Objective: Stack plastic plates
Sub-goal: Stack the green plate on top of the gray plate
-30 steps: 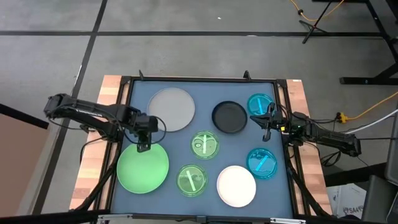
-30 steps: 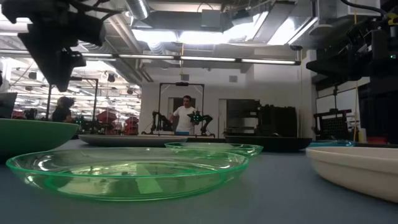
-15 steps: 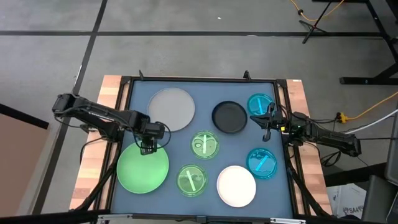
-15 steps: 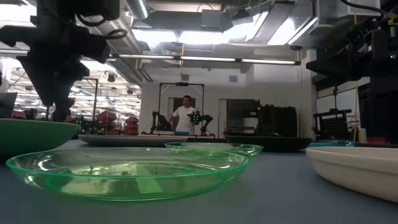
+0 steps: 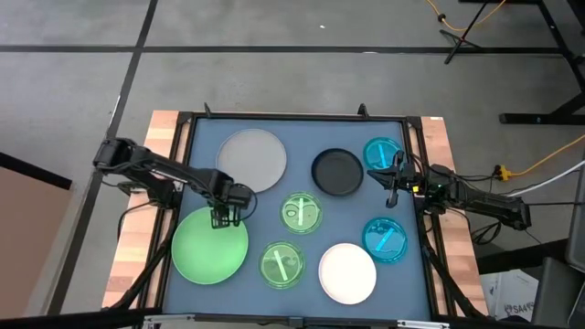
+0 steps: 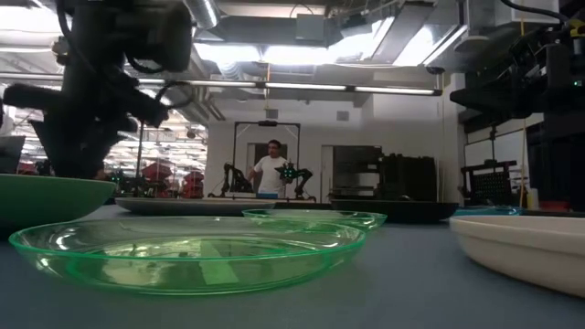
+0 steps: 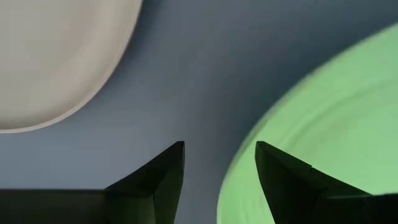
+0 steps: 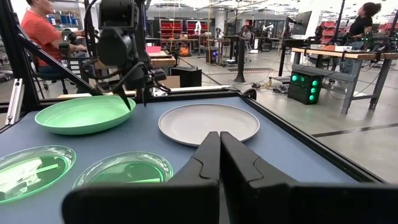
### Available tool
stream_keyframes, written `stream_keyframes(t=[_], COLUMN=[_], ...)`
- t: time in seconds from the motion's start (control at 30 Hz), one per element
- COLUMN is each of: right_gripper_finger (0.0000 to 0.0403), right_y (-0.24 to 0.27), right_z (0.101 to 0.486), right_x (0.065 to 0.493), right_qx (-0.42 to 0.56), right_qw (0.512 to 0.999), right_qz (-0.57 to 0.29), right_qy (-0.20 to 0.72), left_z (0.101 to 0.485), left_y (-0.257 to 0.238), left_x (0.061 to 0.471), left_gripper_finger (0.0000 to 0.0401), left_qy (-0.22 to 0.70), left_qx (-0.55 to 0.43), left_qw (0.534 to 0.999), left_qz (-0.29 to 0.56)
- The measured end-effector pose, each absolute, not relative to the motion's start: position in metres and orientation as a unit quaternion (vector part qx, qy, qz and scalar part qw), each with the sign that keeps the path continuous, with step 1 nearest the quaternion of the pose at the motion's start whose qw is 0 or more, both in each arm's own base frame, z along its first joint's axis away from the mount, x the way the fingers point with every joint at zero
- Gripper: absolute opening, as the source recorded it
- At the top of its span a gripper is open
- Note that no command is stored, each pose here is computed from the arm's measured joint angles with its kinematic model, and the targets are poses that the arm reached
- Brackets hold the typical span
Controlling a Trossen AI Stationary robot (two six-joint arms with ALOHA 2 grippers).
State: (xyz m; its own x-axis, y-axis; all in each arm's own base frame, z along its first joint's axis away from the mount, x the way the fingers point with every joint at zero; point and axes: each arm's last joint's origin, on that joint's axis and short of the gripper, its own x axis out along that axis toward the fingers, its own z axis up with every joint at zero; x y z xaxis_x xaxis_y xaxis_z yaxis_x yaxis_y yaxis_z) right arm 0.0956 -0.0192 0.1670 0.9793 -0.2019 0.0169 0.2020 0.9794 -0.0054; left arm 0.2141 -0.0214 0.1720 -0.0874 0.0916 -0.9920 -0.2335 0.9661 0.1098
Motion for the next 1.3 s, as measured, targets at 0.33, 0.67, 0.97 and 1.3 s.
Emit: stream_keyframes(t=[0.33, 0.67, 0.97, 1.3], right_gripper_finger=[0.0001, 0.0001, 0.0001, 0.0001], right_y=[-0.019, -0.019, -0.019, -0.019], right_z=[0.167, 0.167, 0.167, 0.167], right_x=[0.096, 0.096, 0.096, 0.096], right_qx=[-0.004, -0.004, -0.004, -0.004], right_qw=[0.995, 0.995, 0.995, 0.995], right_qz=[-0.102, -0.102, -0.102, -0.102], right_qy=[-0.008, -0.008, -0.008, -0.008], left_z=[0.155, 0.154, 0.154, 0.155], left_y=[-0.017, -0.016, -0.016, -0.017], left_x=[0.225, 0.226, 0.226, 0.226], left_gripper_finger=[0.019, 0.0154, 0.0087, 0.0035], left_qy=[0.745, 0.743, 0.744, 0.746], left_qx=[-0.052, -0.052, -0.051, -0.041], left_qw=[0.659, 0.662, 0.661, 0.662], left_qz=[0.087, 0.088, 0.088, 0.064])
